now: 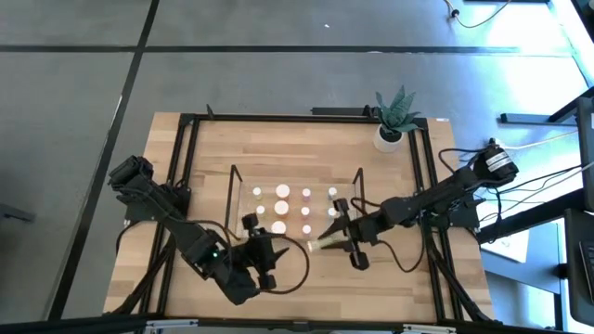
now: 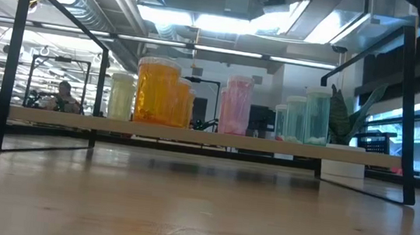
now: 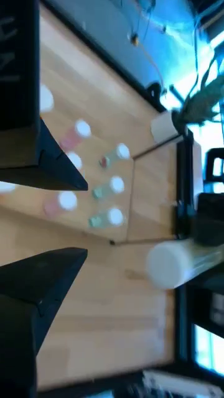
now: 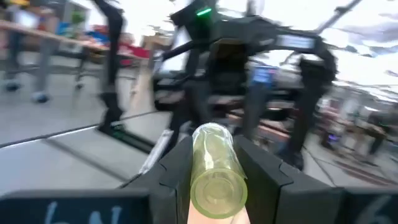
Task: Pick and place medicine bottles onto shelf by color
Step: Put the yellow pill bottle aligned with the yellow pill bottle on the shelf
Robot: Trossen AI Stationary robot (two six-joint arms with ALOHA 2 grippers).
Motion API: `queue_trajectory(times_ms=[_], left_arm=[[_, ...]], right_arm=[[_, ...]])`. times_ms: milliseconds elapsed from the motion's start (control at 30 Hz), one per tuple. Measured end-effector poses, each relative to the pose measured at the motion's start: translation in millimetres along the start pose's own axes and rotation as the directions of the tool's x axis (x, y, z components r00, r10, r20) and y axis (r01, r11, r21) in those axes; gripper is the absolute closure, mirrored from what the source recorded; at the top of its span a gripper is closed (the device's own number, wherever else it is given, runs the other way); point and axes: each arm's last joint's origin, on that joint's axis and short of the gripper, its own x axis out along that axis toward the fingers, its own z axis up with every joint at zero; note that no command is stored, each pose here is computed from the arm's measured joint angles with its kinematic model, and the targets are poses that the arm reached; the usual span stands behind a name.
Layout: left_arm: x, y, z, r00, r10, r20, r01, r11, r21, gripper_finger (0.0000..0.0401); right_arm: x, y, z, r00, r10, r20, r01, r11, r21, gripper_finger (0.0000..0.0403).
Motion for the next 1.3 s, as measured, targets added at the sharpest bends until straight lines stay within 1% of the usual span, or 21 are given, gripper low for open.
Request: queue_trajectory(times_ms=[100,167,333,500,600,733,800,1067,1133,1300], left_arm=[[2.4,-2.4,5.3,0.999,-0.047,0.012,0.048,0.998,-0.05,0.025],[3.2,-3.7,8.7,0.998,-0.06,0.032,0.063,0.995,-0.084,0.025],[6.7,-4.3,13.8,0.994,-0.104,0.04,0.108,0.986,-0.129,0.025],[9.1,-3.6,15.3,0.992,-0.122,0.034,0.126,0.982,-0.138,0.025],[9.5,-4.4,16.3,0.991,-0.128,0.042,0.131,0.987,-0.091,0.025],[11.3,-10.0,18.8,0.981,-0.186,0.057,0.186,0.983,0.005,0.025],[11.4,-10.4,21.1,0.977,-0.202,0.068,0.201,0.979,0.018,0.025],[23.6,-6.1,21.9,0.984,-0.17,0.058,0.164,0.982,0.097,0.025],[27.6,-7.2,20.3,0.983,-0.177,0.046,0.17,0.978,0.122,0.025],[30.8,-5.2,21.0,0.985,-0.168,0.044,0.161,0.979,0.128,0.025]], right_arm=[[4.7,2.8,-2.4,0.998,0.06,0.009,-0.06,0.998,-0.037,0.0292],[5.8,3.4,-4.0,0.998,0.063,0.006,-0.063,0.997,-0.046,0.0292],[6.5,4.0,-6.8,0.998,0.063,-0.003,-0.063,0.997,-0.05,0.0292],[6.5,4.1,-6.8,0.998,0.063,-0.003,-0.063,0.997,-0.052,0.0292],[6.5,4.1,-6.8,0.998,0.063,-0.003,-0.063,0.997,-0.053,0.0292],[6.5,4.1,-6.7,0.998,0.063,-0.003,-0.063,0.997,-0.054,0.0292],[6.5,4.1,-6.8,0.998,0.063,-0.003,-0.063,0.997,-0.054,0.0292],[6.5,4.1,-6.8,0.998,0.063,-0.004,-0.063,0.996,-0.059,0.0292],[6.5,4.1,-6.7,0.998,0.062,-0.003,-0.062,0.996,-0.063,0.0292],[6.5,4.1,-6.7,0.998,0.062,-0.004,-0.063,0.995,-0.073,0.0292]])
